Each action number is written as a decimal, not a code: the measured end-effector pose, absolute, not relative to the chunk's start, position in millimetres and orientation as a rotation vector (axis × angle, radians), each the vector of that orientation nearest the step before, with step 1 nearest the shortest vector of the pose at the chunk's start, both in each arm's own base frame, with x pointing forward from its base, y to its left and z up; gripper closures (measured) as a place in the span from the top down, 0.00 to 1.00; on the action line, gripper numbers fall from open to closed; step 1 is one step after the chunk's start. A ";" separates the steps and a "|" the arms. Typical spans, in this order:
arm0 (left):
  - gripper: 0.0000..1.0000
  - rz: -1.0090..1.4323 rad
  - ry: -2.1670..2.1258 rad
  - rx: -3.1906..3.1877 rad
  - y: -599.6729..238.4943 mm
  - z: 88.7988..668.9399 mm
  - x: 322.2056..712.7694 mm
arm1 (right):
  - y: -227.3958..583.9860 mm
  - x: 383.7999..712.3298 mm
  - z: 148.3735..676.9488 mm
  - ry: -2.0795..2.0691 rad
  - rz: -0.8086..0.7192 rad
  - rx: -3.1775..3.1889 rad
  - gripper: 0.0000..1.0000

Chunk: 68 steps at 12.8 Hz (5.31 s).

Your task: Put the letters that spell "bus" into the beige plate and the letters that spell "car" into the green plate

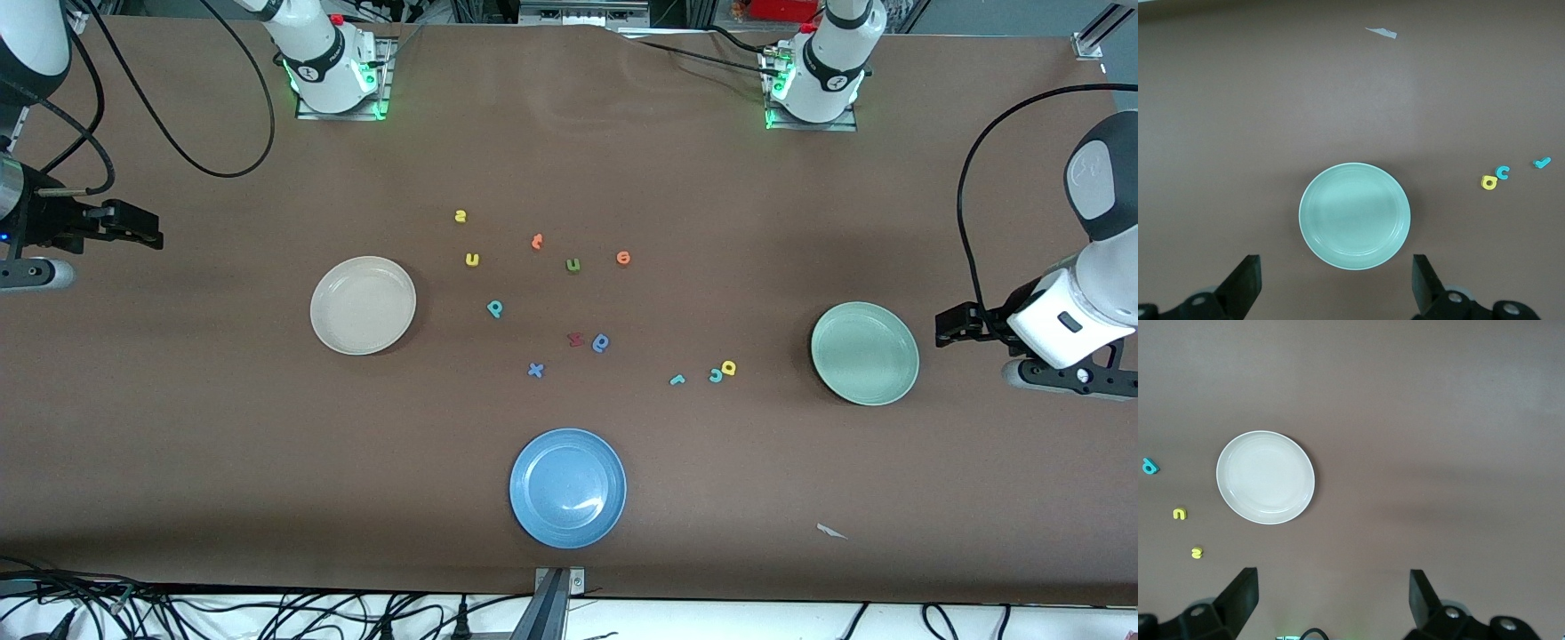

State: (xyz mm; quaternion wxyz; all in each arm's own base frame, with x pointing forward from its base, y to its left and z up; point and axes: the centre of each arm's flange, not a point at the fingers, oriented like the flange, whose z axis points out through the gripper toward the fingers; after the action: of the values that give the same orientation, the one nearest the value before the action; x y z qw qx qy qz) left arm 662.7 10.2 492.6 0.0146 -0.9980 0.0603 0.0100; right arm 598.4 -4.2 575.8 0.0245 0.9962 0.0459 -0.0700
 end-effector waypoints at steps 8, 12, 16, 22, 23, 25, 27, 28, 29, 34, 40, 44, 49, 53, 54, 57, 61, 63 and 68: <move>1.00 0.035 0.189 -3.107 9.7 491.7 662.7 | -4.1 598.4 575.8 0.142 -0.216 3.082 1.00; 1.00 0.031 0.184 -3.151 5.7 491.5 662.7 | -4.2 598.4 575.8 0.142 -0.216 3.082 1.00; 1.00 0.043 0.186 -3.153 5.7 487.8 662.0 | -4.2 598.4 575.8 0.142 -0.216 3.082 1.00; 1.00 0.052 0.185 -3.154 6.2 485.0 661.3 | -4.2 598.4 575.8 0.142 -0.216 3.082 1.00; 1.00 0.052 0.185 -3.154 6.2 485.0 661.3 | -4.2 598.4 575.8 0.142 -0.216 3.082 1.00; 1.00 0.052 0.185 -3.154 6.2 485.0 661.3 | -4.2 598.4 575.8 0.142 -0.216 3.082 1.00; 1.00 0.054 0.185 -3.154 6.2 484.6 661.2 | -4.2 598.4 575.8 0.142 -0.216 3.082 1.00; 1.00 0.055 0.185 -3.154 6.2 484.3 661.1 | -4.2 598.4 575.8 0.142 -0.216 3.082 1.00; 1.00 0.055 0.185 -3.154 6.2 484.1 661.1 | -4.2 598.4 575.8 0.142 -0.216 3.082 1.00; 1.00 0.059 0.185 -3.154 6.2 483.0 660.8 | -4.2 598.4 575.8 0.142 -0.216 3.082 1.00; 1.00 0.059 0.185 -3.154 6.2 483.0 660.8 | -4.2 598.4 575.8 0.142 -0.216 3.082 1.00; 1.00 0.059 0.185 -3.154 6.2 483.0 660.8 | -4.3 598.4 575.8 0.142 -0.216 3.082 1.00; 1.00 0.060 0.185 -3.154 6.2 482.5 660.9 | -4.3 598.4 575.8 0.142 -0.216 3.082 1.00; 1.00 0.061 0.185 -3.154 6.2 482.3 660.9 | -4.3 598.4 575.8 0.142 -0.216 3.082 1.00; 1.00 0.061 0.185 -3.154 6.2 482.3 660.9 | -4.4 598.4 575.8 0.141 -0.216 3.082 1.00; 1.00 0.061 0.185 -3.154 6.2 482.3 660.9 | -4.7 598.4 575.8 0.141 -0.216 3.082 1.00; 1.00 0.061 0.185 -3.154 6.2 482.3 660.9 | -5.0 598.4 575.8 0.140 -0.216 3.082 1.00; 1.00 0.061 0.185 -3.154 6.2 482.3 660.9 | -5.0 598.4 575.8 0.140 -0.216 3.082 1.00; 1.00 0.063 0.190 -3.154 4.2 481.4 661.1 | -5.0 598.4 575.8 0.140 -0.216 3.082 1.00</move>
State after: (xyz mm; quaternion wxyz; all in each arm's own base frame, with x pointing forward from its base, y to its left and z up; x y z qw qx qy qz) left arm 661.1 4.2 481.4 -0.0096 -0.9979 0.0601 0.0199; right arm 598.4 -5.0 575.8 0.0245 0.9962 0.0452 -0.0699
